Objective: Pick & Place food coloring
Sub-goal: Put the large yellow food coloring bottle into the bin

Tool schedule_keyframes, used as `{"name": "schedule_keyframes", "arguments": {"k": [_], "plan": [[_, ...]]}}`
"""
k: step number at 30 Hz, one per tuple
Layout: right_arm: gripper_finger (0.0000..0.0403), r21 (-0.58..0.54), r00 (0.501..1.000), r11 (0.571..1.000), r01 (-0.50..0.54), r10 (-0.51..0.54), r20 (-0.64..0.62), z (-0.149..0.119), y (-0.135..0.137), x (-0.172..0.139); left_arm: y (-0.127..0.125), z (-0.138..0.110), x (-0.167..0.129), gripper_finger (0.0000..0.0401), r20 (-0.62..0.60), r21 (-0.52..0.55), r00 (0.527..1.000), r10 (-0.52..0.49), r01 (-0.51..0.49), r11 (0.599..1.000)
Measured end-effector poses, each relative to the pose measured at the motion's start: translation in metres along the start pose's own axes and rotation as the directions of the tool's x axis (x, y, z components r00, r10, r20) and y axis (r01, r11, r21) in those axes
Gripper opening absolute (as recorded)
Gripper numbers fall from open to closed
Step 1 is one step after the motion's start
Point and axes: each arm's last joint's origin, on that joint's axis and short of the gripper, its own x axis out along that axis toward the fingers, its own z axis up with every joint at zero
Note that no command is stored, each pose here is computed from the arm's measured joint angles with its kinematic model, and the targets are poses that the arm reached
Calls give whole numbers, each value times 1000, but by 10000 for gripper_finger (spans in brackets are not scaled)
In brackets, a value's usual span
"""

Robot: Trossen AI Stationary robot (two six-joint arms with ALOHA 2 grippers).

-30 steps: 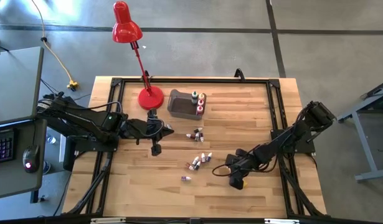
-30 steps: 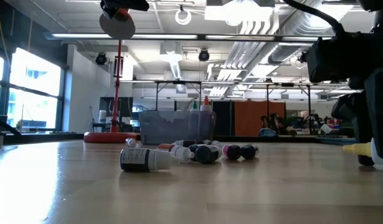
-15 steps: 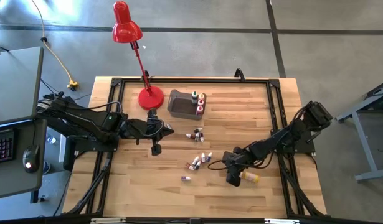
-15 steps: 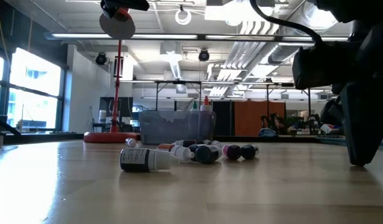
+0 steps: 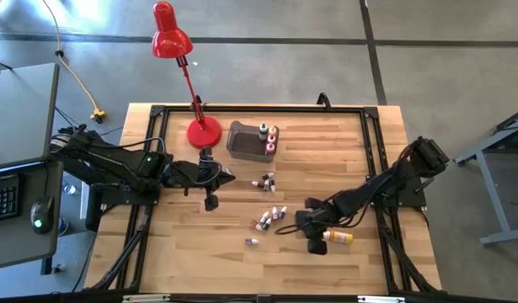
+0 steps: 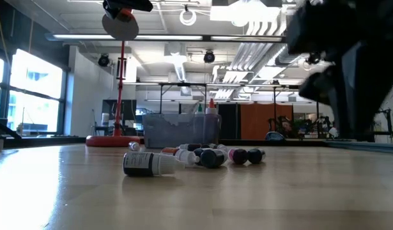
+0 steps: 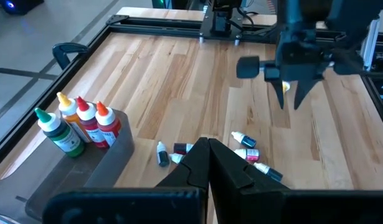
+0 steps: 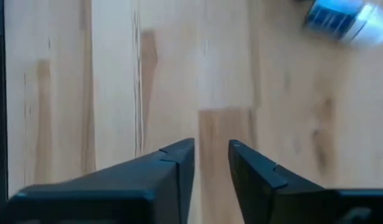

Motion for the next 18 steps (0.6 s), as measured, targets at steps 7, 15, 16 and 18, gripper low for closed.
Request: {"name": "schedule_keyframes", "arguments": {"k": [7, 15, 16, 18], "plan": [[149, 13, 986, 991, 131, -129, -105, 9, 12, -26, 0, 0, 0, 0, -1, 0, 1000, 0, 0, 1000], [194, 135, 969, 977, 163, -133, -207, -22, 20, -17, -1, -2, 3, 0, -17, 14, 1000, 1, -1, 1000], [197, 143, 967, 975, 168, -135, -217, -25, 21, -16, -1, -2, 3, 0, -16, 16, 1000, 1, -1, 1000], [201, 135, 962, 975, 177, -143, -232, -32, 22, -14, -2, -2, 6, 0, -19, 17, 1000, 2, -2, 1000]]}}
